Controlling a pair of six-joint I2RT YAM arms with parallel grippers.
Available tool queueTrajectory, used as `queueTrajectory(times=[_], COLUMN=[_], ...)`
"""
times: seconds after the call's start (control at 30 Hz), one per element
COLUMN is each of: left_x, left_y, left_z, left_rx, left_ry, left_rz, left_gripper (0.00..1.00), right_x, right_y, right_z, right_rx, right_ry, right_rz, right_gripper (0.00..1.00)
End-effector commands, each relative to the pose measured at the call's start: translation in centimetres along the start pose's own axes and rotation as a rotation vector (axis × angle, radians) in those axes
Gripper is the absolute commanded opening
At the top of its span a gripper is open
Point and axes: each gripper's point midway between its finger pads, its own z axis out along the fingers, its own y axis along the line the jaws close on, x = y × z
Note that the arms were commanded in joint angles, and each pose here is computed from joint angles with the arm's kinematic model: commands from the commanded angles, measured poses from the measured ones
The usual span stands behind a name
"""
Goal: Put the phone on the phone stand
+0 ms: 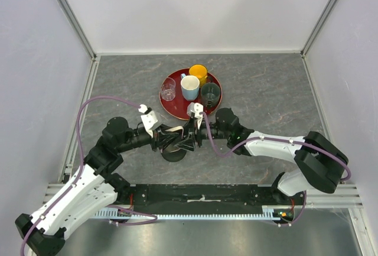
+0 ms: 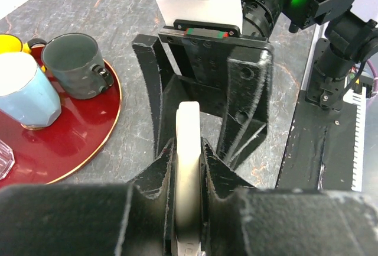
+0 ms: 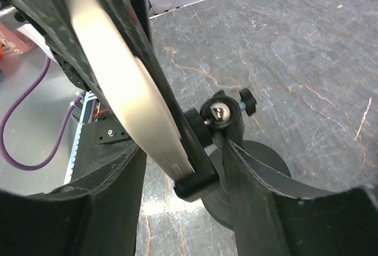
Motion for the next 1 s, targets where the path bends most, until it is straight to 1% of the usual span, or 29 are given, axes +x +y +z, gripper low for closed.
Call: queueTrajectory(times=[0.0,0.03,0.07,0.13,0.17,0.2,0.23,0.3,0.33,0.37,0.43,0.47,0.5,0.53,0.57,0.6,0.67,0.73,0.8,0.87,0.9,0.97], left_x=[-2.1,-2.2,-2.3,-2.2,-2.2,-2.2,-2.3,-2.4,-2.5,-2.5,-2.8,-3.1,-4.0,-4.5,-5.1,-6.2,-7.0,-8.0,-7.9,-7.6,-6.8,-5.7], left_y=[-0.6,-0.5,-0.5,-0.2,-0.1,0.3,0.3,0.3,0.2,0.4,0.5,0.8,0.9,0.8,0.9,0.9,1.1,1.3,1.8,2.4,2.3,2.1], left_z=[0.1,0.1,0.1,0.1,0.1,0.1,0.1,0.0,-0.1,-0.2,-0.5,-0.7,-1.0,-1.5,-1.9,-2.4,-3.6,-4.6,-6.0,-7.0,-7.4,-7.5], left_rx=[0.038,0.035,0.03,0.014,0.009,-0.012,-0.017,-0.019,-0.019,-0.033,-0.055,-0.082,-0.096,-0.106,-0.123,-0.137,-0.192,-0.227,-0.307,-0.373,-0.386,-0.388], left_ry=[-0.07,-0.071,-0.071,-0.06,-0.055,-0.048,-0.046,-0.048,-0.05,-0.05,-0.059,-0.068,-0.085,-0.098,-0.112,-0.136,-0.154,-0.174,-0.187,-0.212,-0.221,-0.24], left_rz=[0.047,0.051,0.052,0.041,0.034,0.016,0.01,-0.004,-0.009,-0.02,-0.044,-0.062,-0.065,-0.07,-0.085,-0.086,-0.125,-0.149,-0.209,-0.276,-0.301,-0.38], left_gripper=[0.02,0.02,0.02,0.07,0.18,0.21,0.22,0.29,0.33,0.42,0.49,0.55,0.57,0.6,0.72,0.77,0.81,0.81,0.82,0.83,0.83,0.82], right_x=[-1.6,-1.8,-2.0,-2.6,-2.7,-3.0,-2.9,-3.2,-3.2,-3.4,-3.4,-3.5,-3.6,-3.5,-3.5,-3.6,-3.6,-3.5,-3.5,-3.5,-3.6,-3.9], right_y=[1.2,1.0,1.0,0.8,0.7,0.6,0.3,0.0,-0.2,-0.3,-0.6,-0.8,-1.0,-1.1,-1.1,-1.3,-1.5,-1.7,-1.9,-2.1,-2.2,-2.7], right_z=[0.2,0.2,0.2,0.4,0.5,0.7,0.8,0.9,0.9,0.9,1.0,1.0,1.1,1.1,1.2,1.1,1.1,0.9,0.8,0.5,0.3,-0.2], right_rx=[-0.062,-0.055,-0.058,-0.054,-0.055,-0.057,-0.052,-0.047,-0.043,-0.042,-0.028,-0.022,-0.013,-0.014,-0.017,-0.016,-0.013,-0.015,-0.01,0.004,0.011,0.037], right_ry=[0.018,0.013,0.009,-0.004,-0.007,-0.011,-0.009,-0.018,-0.021,-0.033,-0.039,-0.044,-0.046,-0.043,-0.041,-0.044,-0.051,-0.052,-0.051,-0.051,-0.053,-0.061], right_rz=[-0.085,-0.088,-0.094,-0.105,-0.104,-0.104,-0.099,-0.093,-0.092,-0.097,-0.098,-0.099,-0.099,-0.094,-0.091,-0.091,-0.08,-0.076,-0.073,-0.075,-0.074,-0.072], right_gripper=[0.66,0.71,0.71,0.69,0.67,0.65,0.58,0.51,0.48,0.49,0.56,0.54,0.52,0.45,0.41,0.31,0.25,0.18,0.1,0.04,0.0,0.0])
